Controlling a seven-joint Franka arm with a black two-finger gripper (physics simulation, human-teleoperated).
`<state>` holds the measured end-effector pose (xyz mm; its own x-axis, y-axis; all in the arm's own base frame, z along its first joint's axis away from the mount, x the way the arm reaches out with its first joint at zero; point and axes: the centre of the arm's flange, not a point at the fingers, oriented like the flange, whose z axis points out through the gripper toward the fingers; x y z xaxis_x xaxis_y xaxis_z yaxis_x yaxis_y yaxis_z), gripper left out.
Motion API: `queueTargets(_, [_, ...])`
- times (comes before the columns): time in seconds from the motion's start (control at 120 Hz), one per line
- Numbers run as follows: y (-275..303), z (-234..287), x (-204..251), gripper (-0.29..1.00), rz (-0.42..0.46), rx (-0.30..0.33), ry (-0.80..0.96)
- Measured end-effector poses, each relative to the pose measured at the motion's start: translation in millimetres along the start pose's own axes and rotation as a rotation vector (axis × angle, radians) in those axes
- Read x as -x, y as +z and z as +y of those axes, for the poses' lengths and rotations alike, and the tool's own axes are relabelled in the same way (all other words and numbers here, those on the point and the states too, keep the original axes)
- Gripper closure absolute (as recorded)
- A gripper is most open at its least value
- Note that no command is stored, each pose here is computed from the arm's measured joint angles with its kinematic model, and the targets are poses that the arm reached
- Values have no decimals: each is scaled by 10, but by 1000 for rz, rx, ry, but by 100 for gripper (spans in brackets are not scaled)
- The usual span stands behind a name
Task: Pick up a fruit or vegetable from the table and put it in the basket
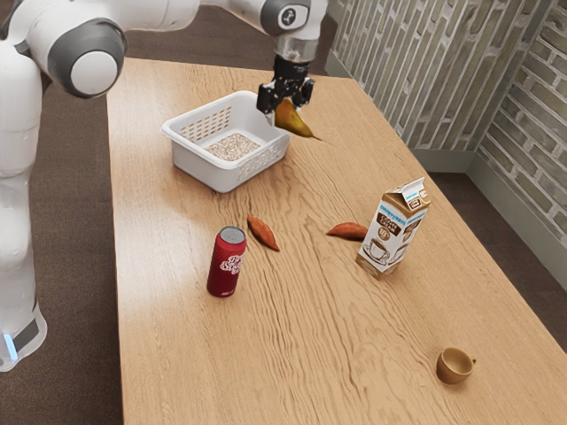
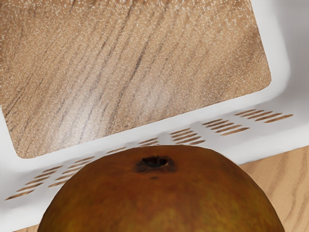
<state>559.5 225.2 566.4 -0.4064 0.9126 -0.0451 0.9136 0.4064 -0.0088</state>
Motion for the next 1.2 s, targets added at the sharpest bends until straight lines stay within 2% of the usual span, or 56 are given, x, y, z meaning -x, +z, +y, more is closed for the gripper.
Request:
queueTargets(0.167, [111, 98, -225, 39, 4, -20, -23])
queueTargets(0.45, [170, 139, -856, 40, -12, -35, -101])
queueTargets(0.792, [212, 98, -1282, 39, -30, -43, -146])
queueTargets(0.933, [209, 92, -1313, 40, -34, -41, -142])
queueTargets(1.067, [183, 103, -1308, 18, -32, -25, -126])
queueTargets(1.2, [139, 99, -1298, 7, -26, -12, -109])
